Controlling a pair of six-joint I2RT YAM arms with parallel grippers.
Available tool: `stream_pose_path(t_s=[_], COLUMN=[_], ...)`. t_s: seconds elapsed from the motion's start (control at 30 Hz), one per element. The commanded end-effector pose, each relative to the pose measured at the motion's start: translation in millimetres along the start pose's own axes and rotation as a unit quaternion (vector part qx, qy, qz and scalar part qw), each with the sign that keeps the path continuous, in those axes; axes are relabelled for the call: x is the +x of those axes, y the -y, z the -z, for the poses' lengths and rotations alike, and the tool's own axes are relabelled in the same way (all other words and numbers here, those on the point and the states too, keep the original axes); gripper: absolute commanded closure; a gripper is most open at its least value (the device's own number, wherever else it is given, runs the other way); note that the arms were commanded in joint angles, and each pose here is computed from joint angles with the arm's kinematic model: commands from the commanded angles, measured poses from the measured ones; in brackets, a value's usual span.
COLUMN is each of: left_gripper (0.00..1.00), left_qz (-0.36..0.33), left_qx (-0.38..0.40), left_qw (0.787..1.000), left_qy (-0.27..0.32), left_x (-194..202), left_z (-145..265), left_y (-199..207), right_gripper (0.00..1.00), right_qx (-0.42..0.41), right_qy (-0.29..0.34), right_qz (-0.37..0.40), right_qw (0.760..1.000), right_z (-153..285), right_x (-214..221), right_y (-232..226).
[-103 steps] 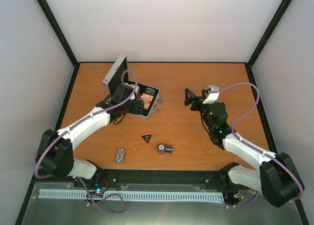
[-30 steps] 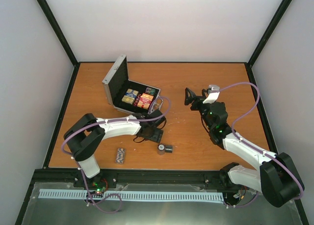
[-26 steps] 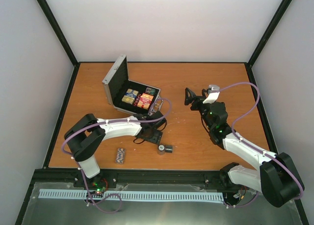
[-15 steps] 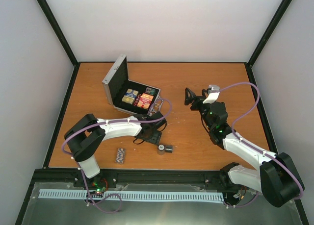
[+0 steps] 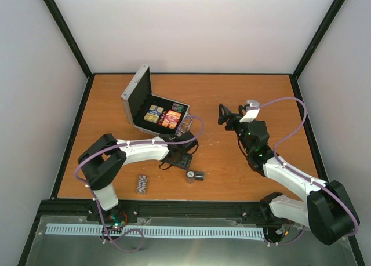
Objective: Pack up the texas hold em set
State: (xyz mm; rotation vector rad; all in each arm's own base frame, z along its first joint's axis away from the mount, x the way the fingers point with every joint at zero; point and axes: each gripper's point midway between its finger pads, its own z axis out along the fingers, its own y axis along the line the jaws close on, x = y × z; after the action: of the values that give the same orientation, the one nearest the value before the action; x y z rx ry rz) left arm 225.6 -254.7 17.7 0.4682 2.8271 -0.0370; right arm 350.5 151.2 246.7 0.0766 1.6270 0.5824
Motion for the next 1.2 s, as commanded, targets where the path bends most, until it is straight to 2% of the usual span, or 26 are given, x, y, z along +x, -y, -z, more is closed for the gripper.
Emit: stream_pose_path(t_s=[0.0, 0.13, 0.83, 1.17], left_gripper=[0.17, 0.18, 0.36, 0.38], left_qz=[-0.011, -0.010, -0.010, -0.006], left_qx=[0.001, 0.003, 0.014, 0.005], left_qw=[1.000, 1.000, 1.000, 0.998], left_qy=[0.005, 0.002, 0.000, 0.054], left_x=[-5.5, -4.3, 0.2, -16.3], left_z=[-1.6, -2.4, -1.3, 31.5], left_y=[7.3, 7.8, 8.7, -2.5], right_gripper=[0.00, 0.00, 0.00, 0.00], right_qx=[-0.001, -0.001, 0.001, 0.002], right_qy=[0.016, 0.015, 0.015, 0.015], right_qz=[0.000, 0.000, -0.001, -0.001], right_qw=[1.000, 1.000, 1.000, 1.000], right_z=[-0.9, -1.0, -1.2, -1.4], right_x=[-13.5, -13.2, -12.9, -13.7], right_y=[-1.8, -1.8, -1.2, -1.2])
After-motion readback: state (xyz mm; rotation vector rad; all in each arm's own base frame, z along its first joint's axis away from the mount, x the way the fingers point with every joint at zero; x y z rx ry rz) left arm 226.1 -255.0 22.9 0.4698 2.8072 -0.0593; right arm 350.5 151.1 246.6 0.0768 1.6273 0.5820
